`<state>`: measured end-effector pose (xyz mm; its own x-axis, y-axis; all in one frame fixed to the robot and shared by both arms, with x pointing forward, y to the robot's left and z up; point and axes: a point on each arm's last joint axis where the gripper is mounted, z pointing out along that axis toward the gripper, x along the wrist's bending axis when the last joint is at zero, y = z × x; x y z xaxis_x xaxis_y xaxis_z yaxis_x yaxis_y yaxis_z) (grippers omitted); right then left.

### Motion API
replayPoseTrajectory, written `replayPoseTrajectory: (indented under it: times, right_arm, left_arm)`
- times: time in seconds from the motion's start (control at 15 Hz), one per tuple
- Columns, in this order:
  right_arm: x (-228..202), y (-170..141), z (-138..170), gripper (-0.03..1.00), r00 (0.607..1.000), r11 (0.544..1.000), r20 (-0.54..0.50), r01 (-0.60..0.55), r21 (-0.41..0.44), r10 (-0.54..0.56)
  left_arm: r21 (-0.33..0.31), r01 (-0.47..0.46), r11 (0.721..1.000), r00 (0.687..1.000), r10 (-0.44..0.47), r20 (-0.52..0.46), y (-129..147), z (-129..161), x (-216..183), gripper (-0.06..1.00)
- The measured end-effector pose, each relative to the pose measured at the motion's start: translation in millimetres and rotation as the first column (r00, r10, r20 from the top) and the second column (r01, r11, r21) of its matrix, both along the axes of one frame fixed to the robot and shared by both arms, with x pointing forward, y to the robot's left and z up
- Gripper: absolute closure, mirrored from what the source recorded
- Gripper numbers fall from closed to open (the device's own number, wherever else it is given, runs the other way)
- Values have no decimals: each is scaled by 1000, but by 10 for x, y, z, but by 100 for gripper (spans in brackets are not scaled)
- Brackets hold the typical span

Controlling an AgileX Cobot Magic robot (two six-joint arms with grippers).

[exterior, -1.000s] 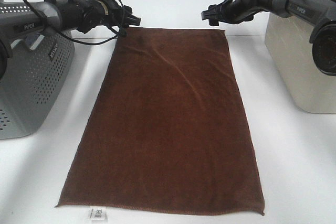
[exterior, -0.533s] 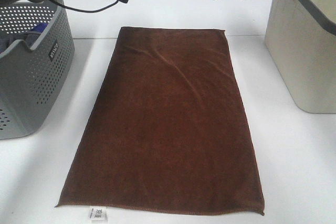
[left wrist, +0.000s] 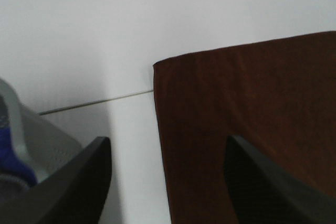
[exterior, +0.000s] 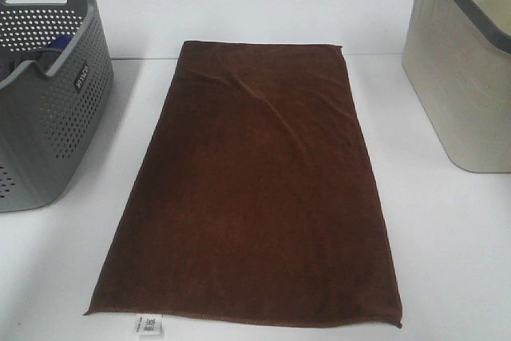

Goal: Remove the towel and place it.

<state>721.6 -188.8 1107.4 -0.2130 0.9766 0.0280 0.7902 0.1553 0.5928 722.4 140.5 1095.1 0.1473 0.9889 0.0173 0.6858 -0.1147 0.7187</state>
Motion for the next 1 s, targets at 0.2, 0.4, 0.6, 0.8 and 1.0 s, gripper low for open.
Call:
replayPoseTrajectory:
  times: [0.2, 0.4, 0.6, 0.8, 1.0]
  right_arm:
    - [-178, 9, 215, 24, 1000, 998, -7, -16, 53, 16]
    - [-440, -36, 487, 24, 1000, 997, 11, -21, 72, 20]
    - [-872, -135, 697, 24, 999, 998, 0, -35, 56, 35]
    - [-1451, -265, 680, 24, 996, 999, -75, -36, 38, 38]
    - [-1995, -386, 502, 24, 987, 999, -154, -43, 19, 45]
  left_arm:
    - [12, -31, 999, 998, 32, -49, 163, 550, -401, 34]
    - [23, -35, 999, 997, 36, -62, 250, 813, -625, 34]
    - [33, -8, 999, 1000, 9, -15, 342, 1100, -876, 34]
    - [63, 0, 998, 1000, 0, -9, 530, 1305, -1350, 35]
    - [104, -2, 995, 997, 10, -76, 736, 1192, -1872, 35]
